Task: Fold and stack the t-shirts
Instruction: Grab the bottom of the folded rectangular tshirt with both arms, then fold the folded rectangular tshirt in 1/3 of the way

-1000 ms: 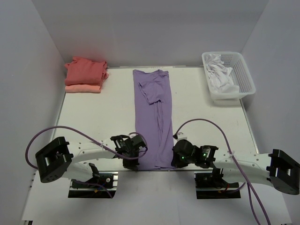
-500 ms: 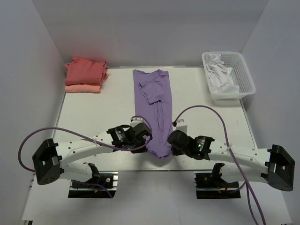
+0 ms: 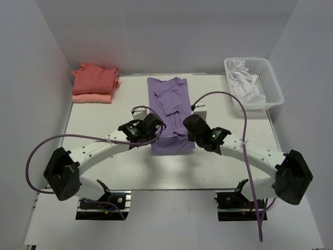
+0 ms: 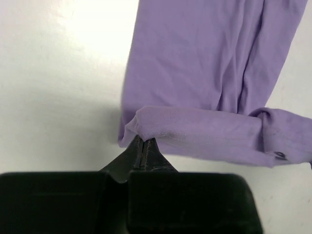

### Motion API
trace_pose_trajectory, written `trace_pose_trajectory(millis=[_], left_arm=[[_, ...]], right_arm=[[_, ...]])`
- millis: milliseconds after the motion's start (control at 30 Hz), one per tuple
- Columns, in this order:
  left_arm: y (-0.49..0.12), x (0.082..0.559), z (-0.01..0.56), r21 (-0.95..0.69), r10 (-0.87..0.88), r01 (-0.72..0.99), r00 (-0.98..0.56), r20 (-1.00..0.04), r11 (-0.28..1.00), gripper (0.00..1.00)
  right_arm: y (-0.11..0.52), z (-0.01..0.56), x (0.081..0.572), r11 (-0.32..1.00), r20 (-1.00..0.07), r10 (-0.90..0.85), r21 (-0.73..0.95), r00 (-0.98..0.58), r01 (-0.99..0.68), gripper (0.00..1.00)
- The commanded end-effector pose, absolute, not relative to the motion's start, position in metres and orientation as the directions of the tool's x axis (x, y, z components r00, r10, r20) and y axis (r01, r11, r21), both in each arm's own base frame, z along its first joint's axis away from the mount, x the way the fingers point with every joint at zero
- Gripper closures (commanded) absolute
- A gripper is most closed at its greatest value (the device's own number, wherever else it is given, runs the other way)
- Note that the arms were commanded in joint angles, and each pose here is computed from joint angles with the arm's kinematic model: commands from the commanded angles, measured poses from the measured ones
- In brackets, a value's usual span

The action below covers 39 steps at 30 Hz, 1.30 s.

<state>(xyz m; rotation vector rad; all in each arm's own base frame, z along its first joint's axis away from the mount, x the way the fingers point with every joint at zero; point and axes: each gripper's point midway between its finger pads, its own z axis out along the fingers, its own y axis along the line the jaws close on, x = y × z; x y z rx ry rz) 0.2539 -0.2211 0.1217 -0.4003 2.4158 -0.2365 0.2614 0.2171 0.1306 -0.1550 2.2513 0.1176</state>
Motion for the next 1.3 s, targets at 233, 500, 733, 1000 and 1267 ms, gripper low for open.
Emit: trace_pose_trajectory(millis=[233, 500, 733, 1000, 1267], left_arm=[[-0.23, 0.34, 0.162, -0.31, -0.354, -0.186, -0.648, -0.675, 0.932, 1.0], [-0.222, 0.377, 0.145, -0.322, -0.355, -0.179, -0.671, -0.651, 0.93, 1.0], [-0.232, 0.407, 0.116, -0.32, -0.321, -0.143, -0.717, -0.618, 0.936, 1.0], [-0.22, 0.446, 0.096, -0.322, -0.355, -0.193, -0.726, -0.589, 0.927, 0.99], [-0.177, 0.519, 0.137, -0.387, -0.509, -0.334, -0.614, -0.603, 0.86, 0.0]], right_arm=[[0.242, 0.172, 0.338, 0.98, -0.836, -0.042, 0.073, -0.548, -0.186, 1.0], [0.248, 0.166, 0.374, 0.98, -0.812, -0.03, 0.09, -0.583, -0.177, 1.0], [0.242, 0.133, 0.397, 0.987, -0.753, 0.0, 0.106, -0.658, -0.121, 1.0], [0.246, 0.101, 0.437, 0.985, -0.699, 0.1, 0.168, -0.708, -0.027, 1.0], [0.258, 0.154, 0.516, 0.957, -0.741, 0.189, 0.285, -0.644, -0.048, 0.29]])
